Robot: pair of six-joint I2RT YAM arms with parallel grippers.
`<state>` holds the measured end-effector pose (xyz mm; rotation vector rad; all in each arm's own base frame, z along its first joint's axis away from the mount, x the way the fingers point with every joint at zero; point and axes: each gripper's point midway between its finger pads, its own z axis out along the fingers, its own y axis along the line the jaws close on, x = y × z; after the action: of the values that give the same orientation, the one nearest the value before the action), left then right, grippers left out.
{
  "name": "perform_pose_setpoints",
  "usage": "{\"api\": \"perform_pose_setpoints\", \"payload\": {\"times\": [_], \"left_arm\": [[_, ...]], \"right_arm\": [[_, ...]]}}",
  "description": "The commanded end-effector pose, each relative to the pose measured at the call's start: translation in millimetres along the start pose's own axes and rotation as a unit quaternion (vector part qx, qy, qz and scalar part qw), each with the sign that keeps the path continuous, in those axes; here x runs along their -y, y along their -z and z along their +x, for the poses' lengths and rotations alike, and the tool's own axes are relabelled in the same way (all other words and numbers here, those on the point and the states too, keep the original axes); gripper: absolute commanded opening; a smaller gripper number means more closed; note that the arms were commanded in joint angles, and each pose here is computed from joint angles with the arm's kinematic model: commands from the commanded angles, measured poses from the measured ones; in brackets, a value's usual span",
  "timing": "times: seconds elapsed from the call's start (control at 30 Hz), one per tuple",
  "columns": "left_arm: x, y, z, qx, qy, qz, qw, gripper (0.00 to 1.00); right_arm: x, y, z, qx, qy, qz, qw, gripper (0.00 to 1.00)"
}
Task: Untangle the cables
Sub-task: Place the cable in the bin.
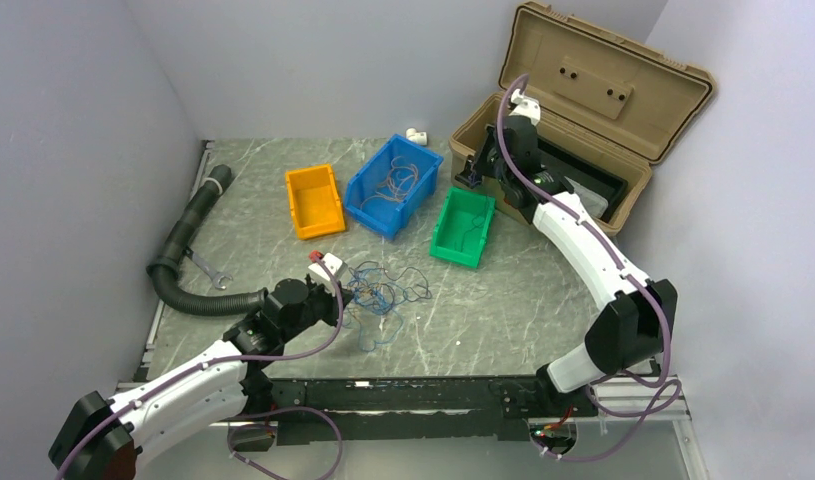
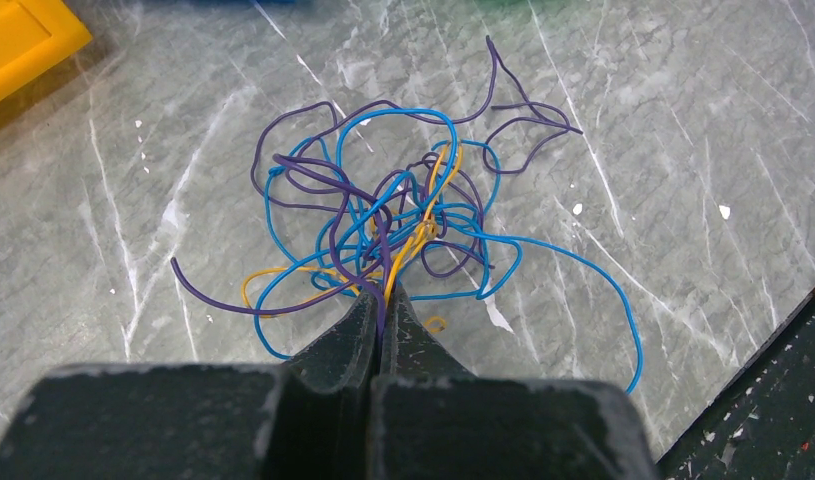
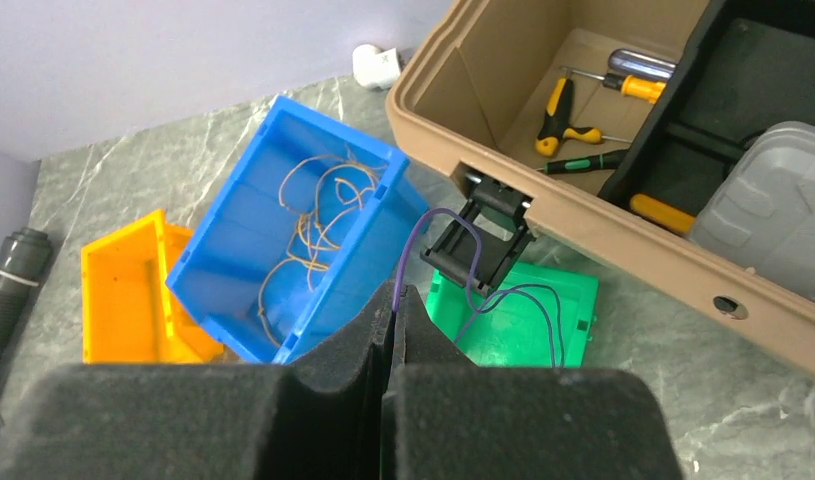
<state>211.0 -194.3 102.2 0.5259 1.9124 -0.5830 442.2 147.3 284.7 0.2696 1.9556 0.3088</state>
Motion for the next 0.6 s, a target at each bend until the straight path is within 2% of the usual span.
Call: {"api": "perform_pose_setpoints", "payload": {"times": [0.0,0.17,0.57], "left_arm": [[3,-2,-14,0.026,-0.002,0.004,1.000,0.00],[2,-1,-15,0.027,-0.002,0.003,1.000,0.00],[2,-1,-14,0.026,-0.002,0.001,1.000,0.00]], "right_arm": [[-15,7,-4,0.007,0.003,-0.048,0.999,0.00],[-22,2,22,-0.027,0.017,-0.086,0.996,0.00],[0,6,67,-0.073,0.010,-0.066,0.995,0.00]]}}
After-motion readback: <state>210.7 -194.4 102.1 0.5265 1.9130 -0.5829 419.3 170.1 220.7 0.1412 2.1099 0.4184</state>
